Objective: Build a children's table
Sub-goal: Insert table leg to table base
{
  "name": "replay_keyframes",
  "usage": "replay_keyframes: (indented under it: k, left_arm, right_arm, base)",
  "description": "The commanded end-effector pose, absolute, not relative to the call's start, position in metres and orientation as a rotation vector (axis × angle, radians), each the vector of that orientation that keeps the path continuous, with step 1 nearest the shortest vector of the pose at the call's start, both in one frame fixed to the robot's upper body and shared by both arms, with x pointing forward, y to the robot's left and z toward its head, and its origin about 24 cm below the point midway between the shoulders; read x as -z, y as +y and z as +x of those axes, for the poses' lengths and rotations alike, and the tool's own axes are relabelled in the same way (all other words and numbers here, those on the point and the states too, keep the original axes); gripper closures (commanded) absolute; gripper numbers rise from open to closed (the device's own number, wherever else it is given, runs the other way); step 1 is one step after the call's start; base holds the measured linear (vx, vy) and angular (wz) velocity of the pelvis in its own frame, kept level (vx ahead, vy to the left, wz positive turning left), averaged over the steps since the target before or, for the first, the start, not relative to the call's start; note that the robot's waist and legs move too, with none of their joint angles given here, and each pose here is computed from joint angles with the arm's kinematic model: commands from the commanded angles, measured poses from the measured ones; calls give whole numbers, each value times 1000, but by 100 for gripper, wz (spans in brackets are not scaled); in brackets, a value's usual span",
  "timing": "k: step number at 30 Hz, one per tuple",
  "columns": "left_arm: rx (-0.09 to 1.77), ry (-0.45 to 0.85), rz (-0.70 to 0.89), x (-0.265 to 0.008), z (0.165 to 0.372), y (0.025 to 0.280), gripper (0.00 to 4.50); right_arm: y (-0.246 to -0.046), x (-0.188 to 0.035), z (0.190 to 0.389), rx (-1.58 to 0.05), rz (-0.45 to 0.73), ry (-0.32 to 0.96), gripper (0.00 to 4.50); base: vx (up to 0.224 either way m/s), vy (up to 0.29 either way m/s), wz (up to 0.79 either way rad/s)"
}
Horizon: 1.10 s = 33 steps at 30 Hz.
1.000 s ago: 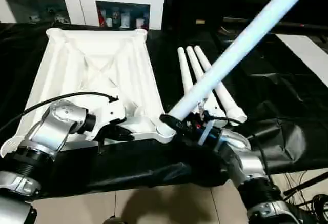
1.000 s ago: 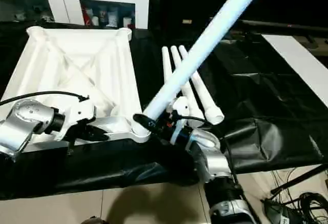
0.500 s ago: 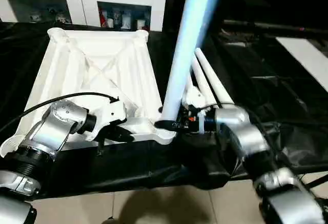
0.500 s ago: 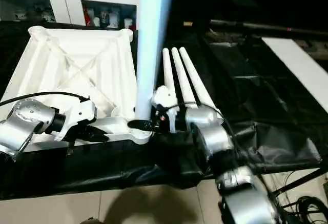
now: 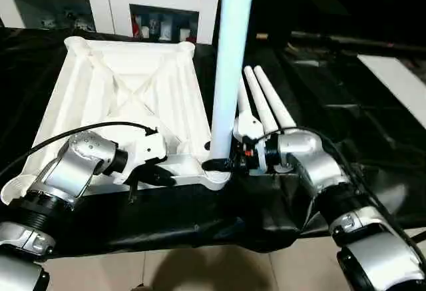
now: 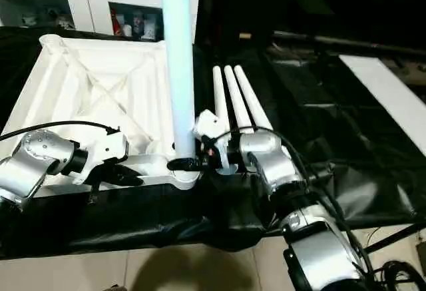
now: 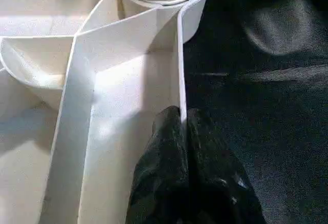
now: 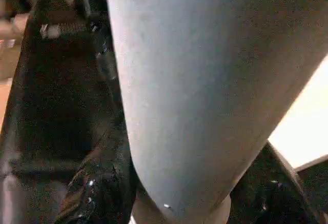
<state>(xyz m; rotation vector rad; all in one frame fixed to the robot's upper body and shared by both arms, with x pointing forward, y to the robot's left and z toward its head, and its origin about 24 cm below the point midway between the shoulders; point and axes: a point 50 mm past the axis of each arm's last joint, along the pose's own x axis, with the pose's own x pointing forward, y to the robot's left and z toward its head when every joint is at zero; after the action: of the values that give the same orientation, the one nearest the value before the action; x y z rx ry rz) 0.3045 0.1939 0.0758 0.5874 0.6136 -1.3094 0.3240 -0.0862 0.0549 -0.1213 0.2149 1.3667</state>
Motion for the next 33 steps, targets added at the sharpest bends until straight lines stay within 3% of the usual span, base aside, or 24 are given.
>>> replay_keyframes:
  k: [1,3,4,5,6,13,18,20,26,28,33]
  left_arm:
    - [1326,612,600,-73,303,191,450]
    - [1320,599,594,-73,304,190,450]
    - [1320,599,594,-73,304,190,450]
    - [1317,592,586,-73,305,188,450]
    - [1316,590,584,-73,305,188,450]
    - [1322,591,586,-73,307,187,450]
    - [1335,603,608,-73,309,187,450]
    - [1336,605,612,-74,309,187,450]
    - [1347,613,632,-75,310,187,450]
    - [1350,615,630,-75,310,187,450]
    - [1355,620,622,-73,307,187,450]
  right_arm:
    - [-106,-8,307,-1259,1,436,263]
    - [-112,-12,315,-1130,131,392,263]
    - [-112,-12,315,-1130,131,392,263]
    - [-117,-15,320,-1026,254,359,263]
    - [-119,-15,321,-1003,285,350,263]
    - [-122,0,303,-1024,282,389,263]
    - [-114,8,289,-1179,149,473,263]
    - [-113,7,289,-1199,126,482,263]
    - [-115,7,291,-1376,-113,617,263]
    - [-115,8,290,-1405,-144,645,263]
    - [-114,7,292,-1454,-273,659,263]
  base:
    - [0,0,0]
    - [0,0,0]
    - [0,0,0]
    - [0,0,0]
    - [0,0,0]
    - [0,0,0]
    - [0,0,0]
    - [0,0,0]
    - [0,0,0]
    - [0,0,0]
    - [0,0,0]
